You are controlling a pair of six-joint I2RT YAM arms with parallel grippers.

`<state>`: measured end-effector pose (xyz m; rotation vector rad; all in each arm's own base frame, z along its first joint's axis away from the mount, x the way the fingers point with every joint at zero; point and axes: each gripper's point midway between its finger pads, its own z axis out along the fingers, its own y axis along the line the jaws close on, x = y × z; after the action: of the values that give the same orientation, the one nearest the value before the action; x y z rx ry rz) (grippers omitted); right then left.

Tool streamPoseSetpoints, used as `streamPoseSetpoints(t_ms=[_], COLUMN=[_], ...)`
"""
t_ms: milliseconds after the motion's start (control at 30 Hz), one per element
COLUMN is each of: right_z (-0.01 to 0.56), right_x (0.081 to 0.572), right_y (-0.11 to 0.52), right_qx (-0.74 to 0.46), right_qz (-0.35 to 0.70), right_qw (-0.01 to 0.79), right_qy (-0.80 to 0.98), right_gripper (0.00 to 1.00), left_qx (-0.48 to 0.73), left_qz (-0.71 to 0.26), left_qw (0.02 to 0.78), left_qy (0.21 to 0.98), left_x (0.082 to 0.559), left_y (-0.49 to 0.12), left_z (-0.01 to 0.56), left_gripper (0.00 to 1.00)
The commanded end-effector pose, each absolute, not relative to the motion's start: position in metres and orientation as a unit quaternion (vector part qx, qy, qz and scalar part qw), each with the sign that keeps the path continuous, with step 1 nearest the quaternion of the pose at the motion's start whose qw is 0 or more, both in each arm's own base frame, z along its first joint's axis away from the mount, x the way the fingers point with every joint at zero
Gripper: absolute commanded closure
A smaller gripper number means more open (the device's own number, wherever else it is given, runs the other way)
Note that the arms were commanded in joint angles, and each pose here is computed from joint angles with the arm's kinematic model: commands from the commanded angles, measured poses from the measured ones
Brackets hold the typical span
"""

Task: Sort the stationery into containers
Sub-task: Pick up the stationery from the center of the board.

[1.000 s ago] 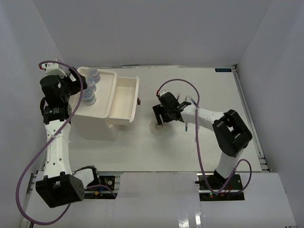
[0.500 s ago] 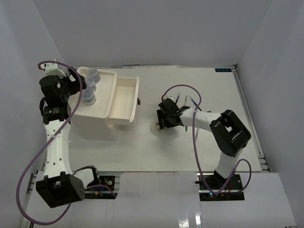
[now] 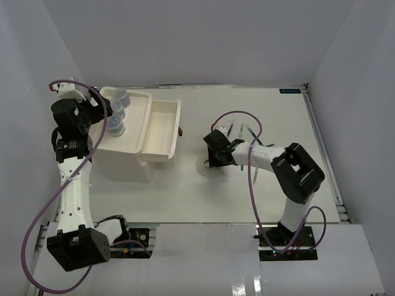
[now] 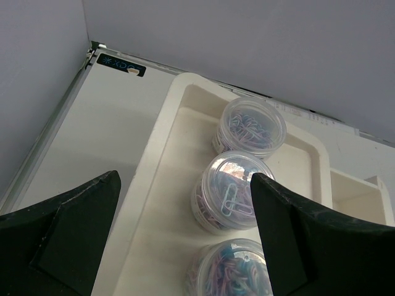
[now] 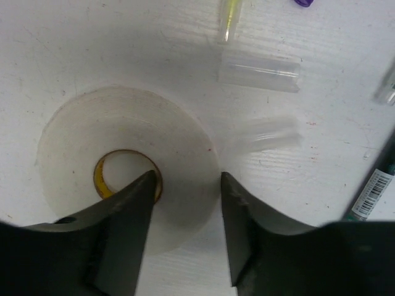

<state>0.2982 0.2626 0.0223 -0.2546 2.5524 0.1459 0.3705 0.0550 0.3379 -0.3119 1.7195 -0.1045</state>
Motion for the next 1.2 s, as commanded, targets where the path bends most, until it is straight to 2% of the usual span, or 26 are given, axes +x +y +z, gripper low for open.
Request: streamPoseSetpoints(t_ms=[0, 33, 67, 100, 200, 267, 467, 667, 700, 900, 1167], right_z=[0.016, 0.016, 0.018, 0.02, 0.026, 0.036, 0.093, 0.207, 0.211, 0.32, 0.364], right_x=[0.286, 0.284, 0.283, 0.283, 0.281, 0.281, 0.287, 0.312, 0.311, 0.326, 0.334], right_y=[0.267, 0.267, 0.267, 0.267, 0.267, 0.269, 0.274, 0.293, 0.293, 0.332, 0.394], right_qx=[-0.087, -0.089, -0.09, -0.089, -0.09, -0.095, -0.127, -0.165, -0.172, -0.217, -0.295], right_qz=[0.055, 0.055, 0.055, 0.056, 0.058, 0.062, 0.066, 0.112, 0.113, 0.199, 0.275], right_qw=[0.265, 0.264, 0.267, 0.268, 0.272, 0.279, 0.326, 0.432, 0.435, 0.524, 0.556], right_qy=[0.959, 0.959, 0.958, 0.958, 0.956, 0.954, 0.934, 0.88, 0.876, 0.799, 0.727], right_gripper=[0.53, 0.55, 0.62, 0.63, 0.75, 0.79, 0.78, 0.75, 0.75, 0.73, 0.7], left_qx=[-0.135, -0.134, -0.133, -0.133, -0.134, -0.135, -0.134, -0.133, -0.133, -0.135, -0.135], left_qz=[-0.048, -0.05, -0.049, -0.049, -0.05, -0.051, -0.051, -0.051, -0.05, -0.05, -0.049], left_qw=[0.657, 0.657, 0.657, 0.657, 0.658, 0.656, 0.659, 0.66, 0.659, 0.659, 0.658], left_qy=[0.74, 0.741, 0.74, 0.74, 0.74, 0.74, 0.739, 0.738, 0.738, 0.738, 0.739], left_x=[0.365, 0.365, 0.365, 0.365, 0.364, 0.365, 0.364, 0.364, 0.364, 0.364, 0.365], left_y=[0.055, 0.054, 0.054, 0.054, 0.054, 0.054, 0.053, 0.053, 0.054, 0.054, 0.055], left_z=[0.35, 0.35, 0.351, 0.351, 0.351, 0.35, 0.351, 0.352, 0.351, 0.351, 0.349], left_gripper=[0.03, 0.03, 0.03, 0.03, 0.03, 0.03, 0.03, 0.03, 0.03, 0.03, 0.03])
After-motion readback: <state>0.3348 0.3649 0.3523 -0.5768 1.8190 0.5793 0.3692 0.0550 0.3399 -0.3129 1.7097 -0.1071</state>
